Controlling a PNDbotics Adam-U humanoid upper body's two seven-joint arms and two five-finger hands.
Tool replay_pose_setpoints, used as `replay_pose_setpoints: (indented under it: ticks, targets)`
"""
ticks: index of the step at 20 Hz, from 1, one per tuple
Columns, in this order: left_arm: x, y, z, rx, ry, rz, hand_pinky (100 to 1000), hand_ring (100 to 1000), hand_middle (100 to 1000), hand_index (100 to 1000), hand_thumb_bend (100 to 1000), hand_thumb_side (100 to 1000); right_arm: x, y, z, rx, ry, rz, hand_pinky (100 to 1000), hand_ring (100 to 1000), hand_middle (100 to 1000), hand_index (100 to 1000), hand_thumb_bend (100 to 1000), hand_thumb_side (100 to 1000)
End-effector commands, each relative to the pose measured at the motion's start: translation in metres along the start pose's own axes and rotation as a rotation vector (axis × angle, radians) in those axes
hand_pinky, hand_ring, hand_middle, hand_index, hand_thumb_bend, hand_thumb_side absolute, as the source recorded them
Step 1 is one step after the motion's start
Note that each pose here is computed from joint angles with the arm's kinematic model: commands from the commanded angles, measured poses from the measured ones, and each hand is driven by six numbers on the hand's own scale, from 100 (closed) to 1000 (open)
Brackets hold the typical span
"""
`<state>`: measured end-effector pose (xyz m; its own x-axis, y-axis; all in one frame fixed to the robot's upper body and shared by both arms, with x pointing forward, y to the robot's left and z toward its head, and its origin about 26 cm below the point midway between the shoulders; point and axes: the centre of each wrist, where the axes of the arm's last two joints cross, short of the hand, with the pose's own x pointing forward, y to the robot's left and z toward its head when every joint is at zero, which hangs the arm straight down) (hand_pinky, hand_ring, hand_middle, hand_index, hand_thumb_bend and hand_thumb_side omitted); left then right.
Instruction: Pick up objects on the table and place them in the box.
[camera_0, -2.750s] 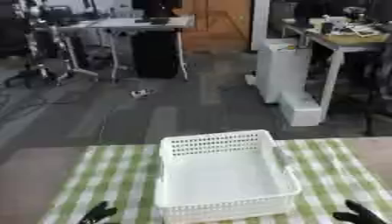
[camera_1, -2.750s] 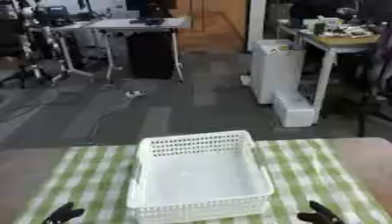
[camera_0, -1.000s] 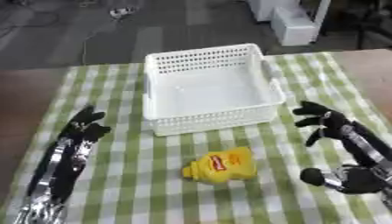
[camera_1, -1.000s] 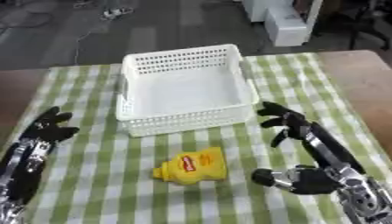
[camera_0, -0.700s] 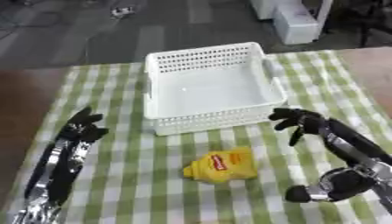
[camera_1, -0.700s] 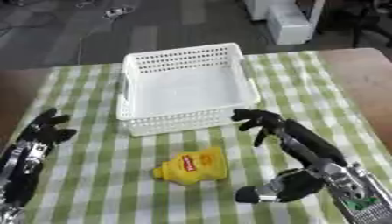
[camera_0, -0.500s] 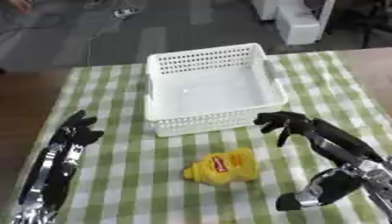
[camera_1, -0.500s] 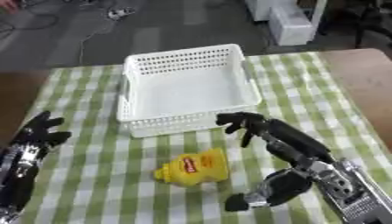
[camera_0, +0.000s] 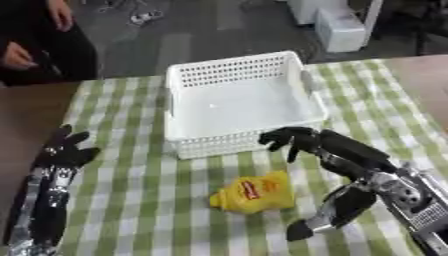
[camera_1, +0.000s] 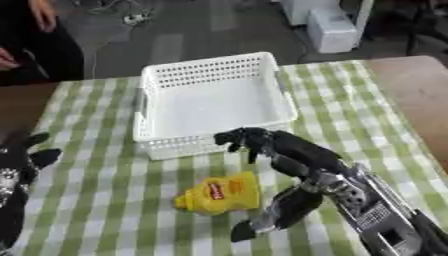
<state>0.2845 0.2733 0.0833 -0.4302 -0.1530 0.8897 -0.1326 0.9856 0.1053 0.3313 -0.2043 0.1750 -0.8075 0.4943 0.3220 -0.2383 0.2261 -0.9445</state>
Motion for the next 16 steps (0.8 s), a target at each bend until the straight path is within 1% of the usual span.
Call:
replay_pose_setpoints:
  ticks: [1,6,9,12,16]
  targets:
    - [0.008,0.004,-0.003,0.021,-0.032,0.003,797,724,788,956,385,774,-0.003,-0.008,-0.013,-0.026,-0.007,0.049,602,804,877,992,858,655]
    - [0.008,0.003,-0.002,0.024,-0.033,0.007,797,724,788,956,387,772,-0.010,-0.015,-0.031,-0.037,-0.011,0.090,608,803,878,989,852,653]
    - [0.008,0.003,-0.002,0.026,-0.033,0.011,797,724,788,956,389,771,-0.015,-0.015,-0.039,-0.031,-0.009,0.102,608,802,877,987,852,652]
    - [0.009,0.003,-0.001,0.029,-0.034,0.014,792,724,778,956,390,770,-0.020,-0.012,-0.045,-0.023,-0.001,0.097,603,798,873,986,849,650]
    - [0.010,0.002,-0.002,0.027,-0.037,0.019,785,724,766,956,392,770,-0.027,-0.002,-0.051,-0.009,0.008,0.078,597,791,865,981,844,649]
